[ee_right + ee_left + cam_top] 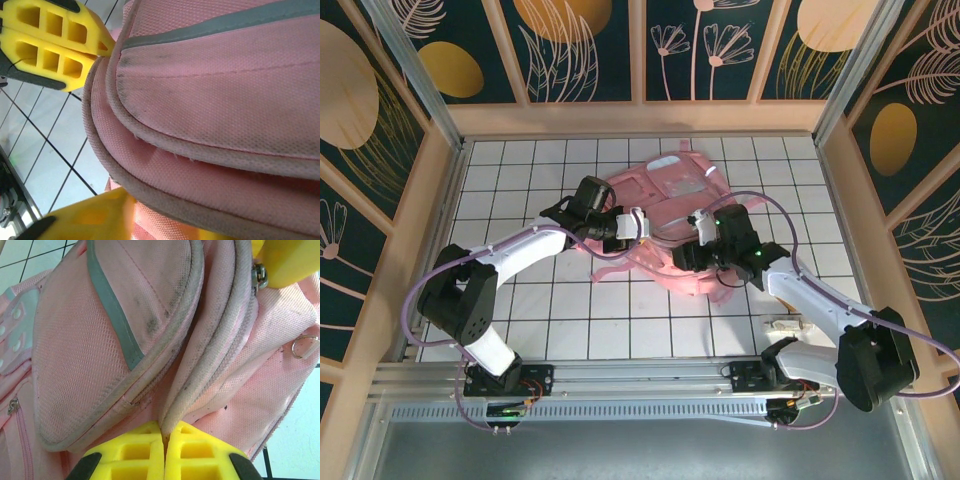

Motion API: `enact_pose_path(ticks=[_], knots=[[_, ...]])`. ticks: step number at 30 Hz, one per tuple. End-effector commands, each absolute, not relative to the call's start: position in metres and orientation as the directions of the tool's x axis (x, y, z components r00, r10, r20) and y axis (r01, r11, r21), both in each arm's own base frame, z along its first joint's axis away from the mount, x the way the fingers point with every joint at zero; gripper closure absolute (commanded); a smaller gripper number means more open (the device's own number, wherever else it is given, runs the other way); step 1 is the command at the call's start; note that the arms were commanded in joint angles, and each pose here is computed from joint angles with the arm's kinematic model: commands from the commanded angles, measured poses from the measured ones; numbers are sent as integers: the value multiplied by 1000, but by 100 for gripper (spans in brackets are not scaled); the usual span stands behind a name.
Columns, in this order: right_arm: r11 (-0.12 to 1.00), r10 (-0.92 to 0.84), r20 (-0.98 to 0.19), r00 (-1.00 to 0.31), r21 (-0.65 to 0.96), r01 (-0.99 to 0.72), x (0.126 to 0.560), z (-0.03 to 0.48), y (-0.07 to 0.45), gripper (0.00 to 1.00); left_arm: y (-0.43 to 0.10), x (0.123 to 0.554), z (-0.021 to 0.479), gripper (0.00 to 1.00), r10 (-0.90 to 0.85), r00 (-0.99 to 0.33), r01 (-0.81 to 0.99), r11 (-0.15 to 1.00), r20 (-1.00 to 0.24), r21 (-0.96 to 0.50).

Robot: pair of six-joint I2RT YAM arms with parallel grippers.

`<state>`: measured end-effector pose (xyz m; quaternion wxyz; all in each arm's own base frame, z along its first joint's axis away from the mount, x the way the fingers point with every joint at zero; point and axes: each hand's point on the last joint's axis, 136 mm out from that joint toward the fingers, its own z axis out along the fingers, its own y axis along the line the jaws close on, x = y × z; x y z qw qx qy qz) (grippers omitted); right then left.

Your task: Pack books, pencil case, and school supplies into a backpack

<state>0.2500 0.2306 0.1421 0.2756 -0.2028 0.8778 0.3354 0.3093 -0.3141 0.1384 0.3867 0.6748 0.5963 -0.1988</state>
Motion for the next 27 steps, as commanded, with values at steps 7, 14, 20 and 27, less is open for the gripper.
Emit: enact_pose_path(ticks=[7,14,20,27], knots=[[692,-123,-695,-708,452,-563,262,165,233,96,-321,296,148,100,593,235,962,-27,-770,273],[667,-145,-701,-699,452,-592,252,168,236,100,-314,299,143,100,611,224,962,-13,-759,273],[791,-76,-611,-788,444,-421,259,152,214,100,-304,314,143,100,625,189,960,43,-757,276],[930,76,-427,-901,357,-91,255,115,171,100,-293,320,130,100,651,211,949,44,-729,314]])
